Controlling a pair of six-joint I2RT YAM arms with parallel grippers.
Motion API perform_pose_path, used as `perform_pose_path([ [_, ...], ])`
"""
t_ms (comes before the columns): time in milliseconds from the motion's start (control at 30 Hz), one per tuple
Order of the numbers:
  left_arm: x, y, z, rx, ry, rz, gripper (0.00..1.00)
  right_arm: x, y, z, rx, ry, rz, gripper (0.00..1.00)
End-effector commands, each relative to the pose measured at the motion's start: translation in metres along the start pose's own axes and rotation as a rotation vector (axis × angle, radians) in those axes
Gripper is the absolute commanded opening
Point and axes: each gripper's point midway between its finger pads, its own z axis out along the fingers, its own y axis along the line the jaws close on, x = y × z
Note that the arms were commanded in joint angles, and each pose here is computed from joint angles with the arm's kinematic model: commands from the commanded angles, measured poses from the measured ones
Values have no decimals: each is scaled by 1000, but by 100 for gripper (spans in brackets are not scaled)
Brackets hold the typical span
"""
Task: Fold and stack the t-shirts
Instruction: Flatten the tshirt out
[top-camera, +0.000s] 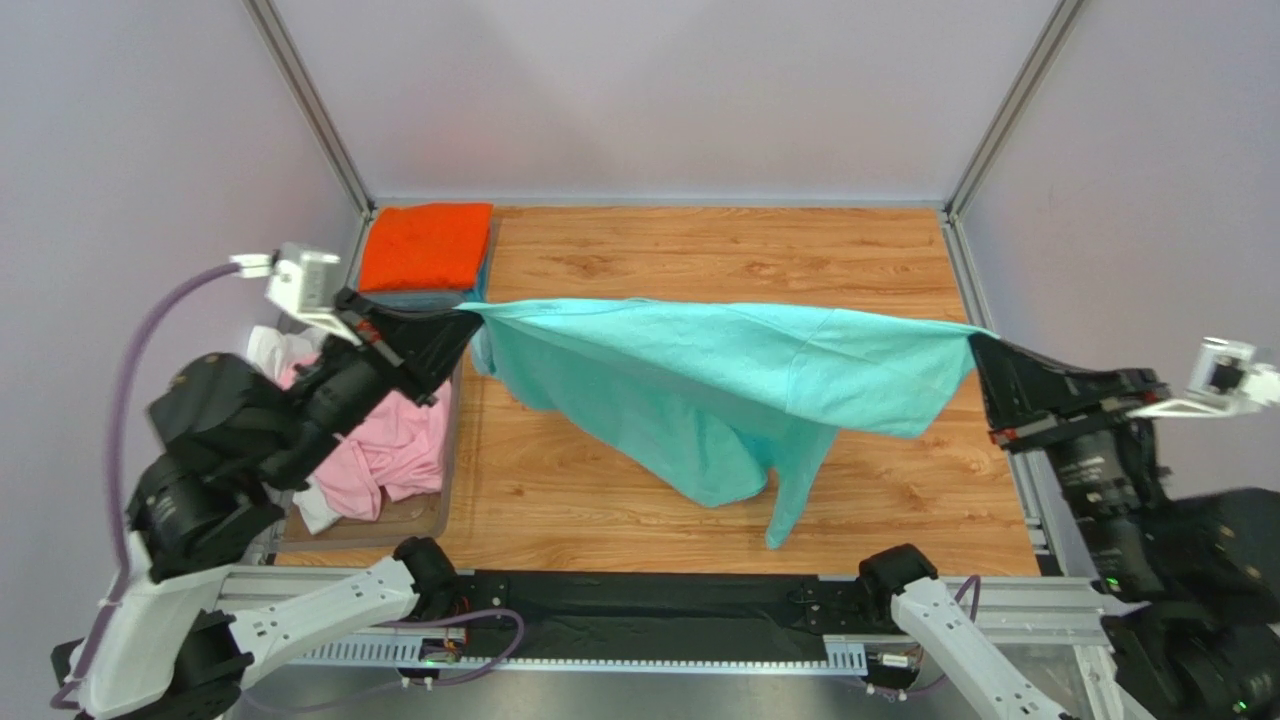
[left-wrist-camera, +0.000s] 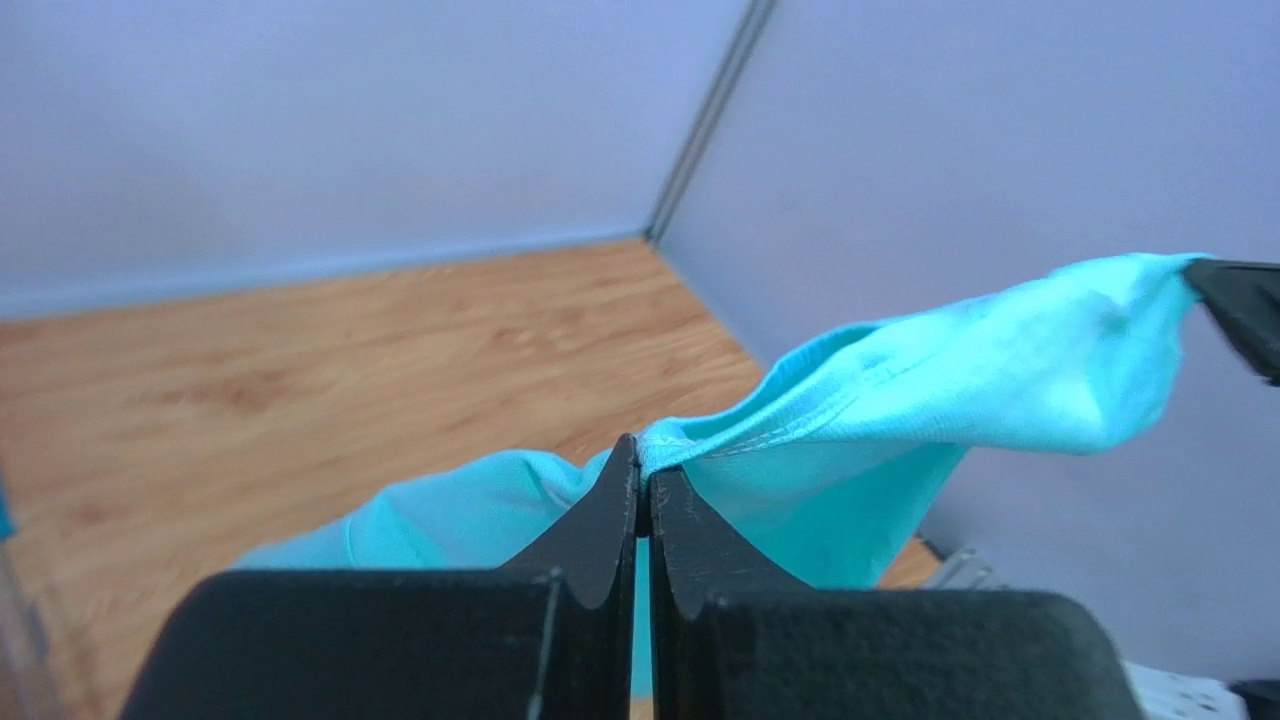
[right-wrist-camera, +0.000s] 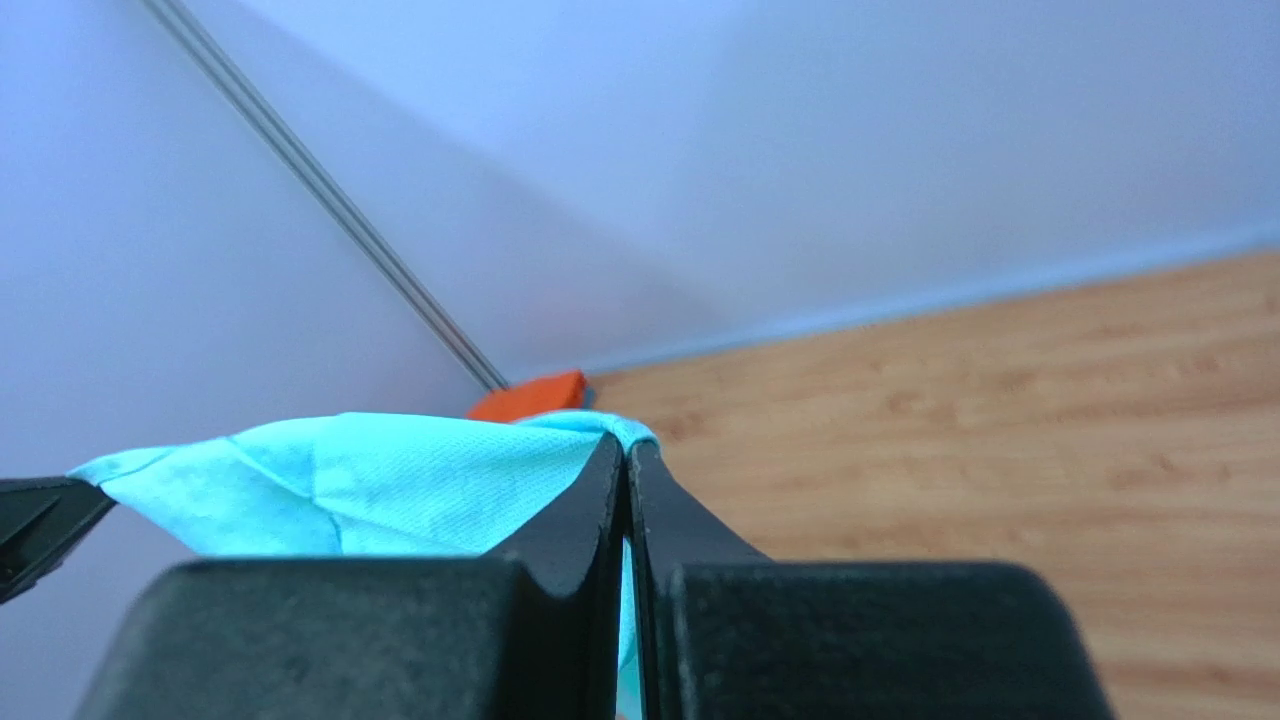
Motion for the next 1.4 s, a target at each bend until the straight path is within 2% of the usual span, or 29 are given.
perform_pose_path([
  [0,-42,-41,-31,217,-59,28,0,-34,26,-21,-96,-46,-35,0],
  [33,-61,-58,-47,304,-92,26,0,-39,31,-26,-116,-53,-32,0],
  [133,-85,-88,-66,452,-105,25,0,-65,50,-48,-188,-111,-25,0],
  [233,-96,-104,-69,516,-99,0,0,-77,66,-62,-263,-123,-32,0],
  [400,-96,-98,-47,444,-92,9,0,-79,53,-36,-160,-122,-41,0],
  [500,-89,-64,-12,232,-96,34,0,-69,14,7,64,-108,-68,0],
  [533,-78,-33,13,42,-90,58,0,-54,-4,35,161,-59,-93,0],
  [600,-65,3,40,-171,-83,103,0,-43,-39,63,356,-42,-153,0],
  [633,-43,34,65,-354,-40,164,0,-17,-58,95,440,30,-200,0],
  [667,-29,44,79,-394,-9,174,0,-5,-74,112,519,56,-242,0],
  [700,-18,71,91,-470,25,154,0,10,-86,128,553,101,-281,0],
  [733,28,79,122,-420,164,121,0,23,-92,148,564,120,-289,0],
  [767,40,114,133,-500,180,24,0,68,-116,180,584,251,-310,0],
  [833,109,152,160,-543,352,1,1,105,-135,215,572,315,-287,1],
  [867,122,163,174,-534,362,15,13,151,-163,232,597,424,-290,2],
  [933,188,182,192,-517,515,3,41,187,-187,253,614,485,-290,10],
  [967,205,188,194,-526,561,-8,61,204,-197,259,617,532,-287,12],
  [1000,220,191,196,-519,605,-18,64,237,-214,267,638,617,-299,19],
  [1033,242,200,198,-536,660,-25,71,249,-221,270,640,654,-308,55],
  [1067,249,201,200,-533,676,-29,85,260,-227,272,652,683,-315,78],
  [1100,256,202,200,-531,694,-33,86,273,-236,271,674,724,-320,100],
  [1200,269,198,201,-496,728,-58,88,280,-240,265,694,744,-313,100],
  [1233,269,196,200,-488,730,-63,91,285,-241,258,698,759,-305,100],
  [1367,274,188,190,-451,744,-87,94,293,-221,232,636,792,-219,100],
])
